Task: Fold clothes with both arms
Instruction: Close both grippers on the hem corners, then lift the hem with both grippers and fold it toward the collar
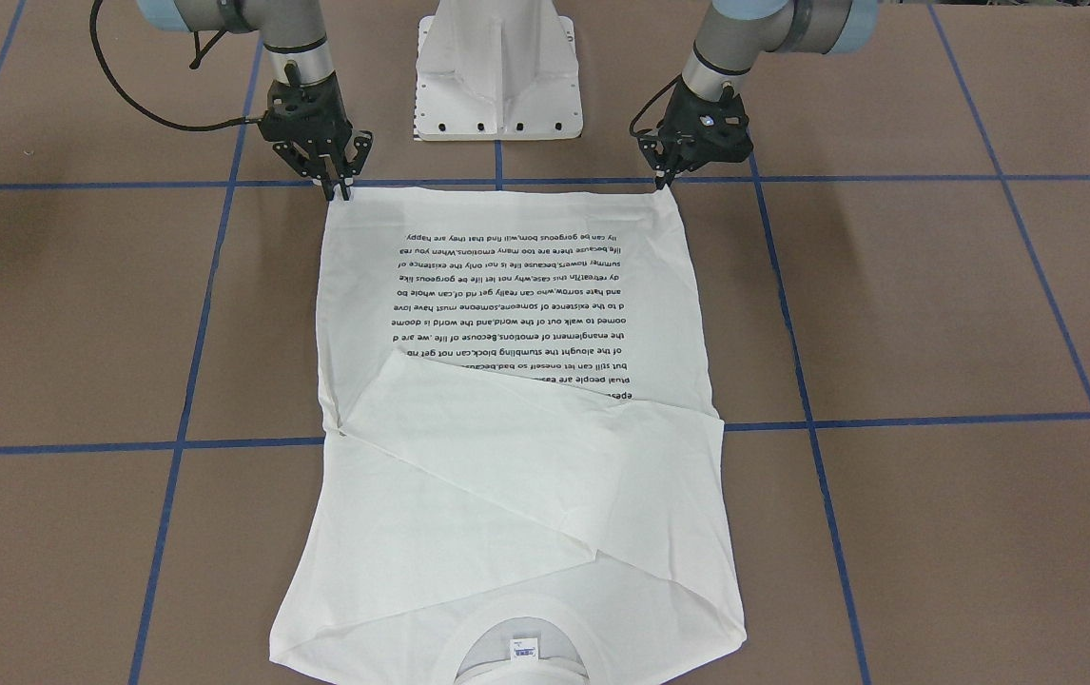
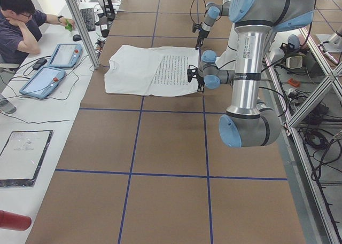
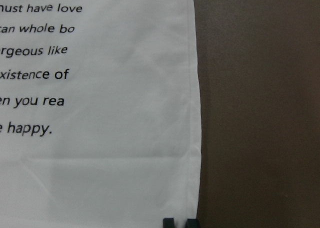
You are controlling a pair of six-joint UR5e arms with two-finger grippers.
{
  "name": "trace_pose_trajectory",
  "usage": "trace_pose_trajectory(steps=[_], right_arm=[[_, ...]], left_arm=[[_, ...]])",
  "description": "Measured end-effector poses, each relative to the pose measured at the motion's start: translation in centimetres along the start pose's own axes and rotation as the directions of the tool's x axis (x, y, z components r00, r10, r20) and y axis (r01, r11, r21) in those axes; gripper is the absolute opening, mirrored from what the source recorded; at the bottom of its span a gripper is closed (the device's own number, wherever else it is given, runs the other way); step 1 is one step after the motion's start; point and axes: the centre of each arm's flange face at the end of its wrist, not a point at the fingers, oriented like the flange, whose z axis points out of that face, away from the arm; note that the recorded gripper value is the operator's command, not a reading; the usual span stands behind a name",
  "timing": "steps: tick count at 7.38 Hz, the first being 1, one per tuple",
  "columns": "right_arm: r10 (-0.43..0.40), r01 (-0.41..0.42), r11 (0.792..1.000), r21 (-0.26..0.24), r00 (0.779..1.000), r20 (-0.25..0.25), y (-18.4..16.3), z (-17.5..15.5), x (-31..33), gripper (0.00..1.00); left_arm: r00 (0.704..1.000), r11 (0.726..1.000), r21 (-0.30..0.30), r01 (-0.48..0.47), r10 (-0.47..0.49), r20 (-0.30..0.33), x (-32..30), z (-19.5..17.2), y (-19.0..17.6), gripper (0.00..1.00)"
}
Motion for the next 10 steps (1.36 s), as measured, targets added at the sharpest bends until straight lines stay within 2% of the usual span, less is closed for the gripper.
trace_pose_trajectory(steps=[2, 4, 5, 8, 9, 10], right_arm=[[0.000, 0.000, 1.000, 0.010, 1.000, 0.000, -0.3, -0.3, -0.1, 0.00], [0.000, 0.000, 1.000, -0.011, 1.000, -0.014, -1.4, -3.3, -0.4, 0.00], [0.003, -0.004, 0.999, -0.040, 1.000, -0.018, -2.4, -6.5, -0.5, 0.00], [0.024, -0.023, 0.986, -0.165, 1.000, 0.004, -5.3, -18.9, 0.3, 0.00], [0.038, -0.036, 0.981, -0.190, 0.999, 0.003, -6.8, -20.7, 0.5, 0.00], [0.031, -0.030, 0.982, -0.188, 0.999, 0.006, -9.0, -21.4, 0.1, 0.00]], left_arm=[[1.000, 1.000, 0.002, -0.001, 0.001, -0.010, 0.2, -0.6, 0.0, 0.00], [0.999, 1.000, -0.018, -0.003, 0.002, -0.034, 0.7, -2.7, 0.3, 0.00], [0.999, 0.998, -0.059, -0.003, 0.001, -0.047, 1.5, -5.4, 0.7, 0.00], [0.998, 0.989, -0.147, 0.024, -0.032, -0.055, 3.6, -18.9, 0.9, 0.00], [0.998, 0.989, -0.147, 0.023, -0.031, -0.054, 4.7, -21.4, 0.0, 0.00], [0.999, 0.992, -0.124, 0.001, -0.006, -0.039, 6.2, -21.8, -1.9, 0.00]])
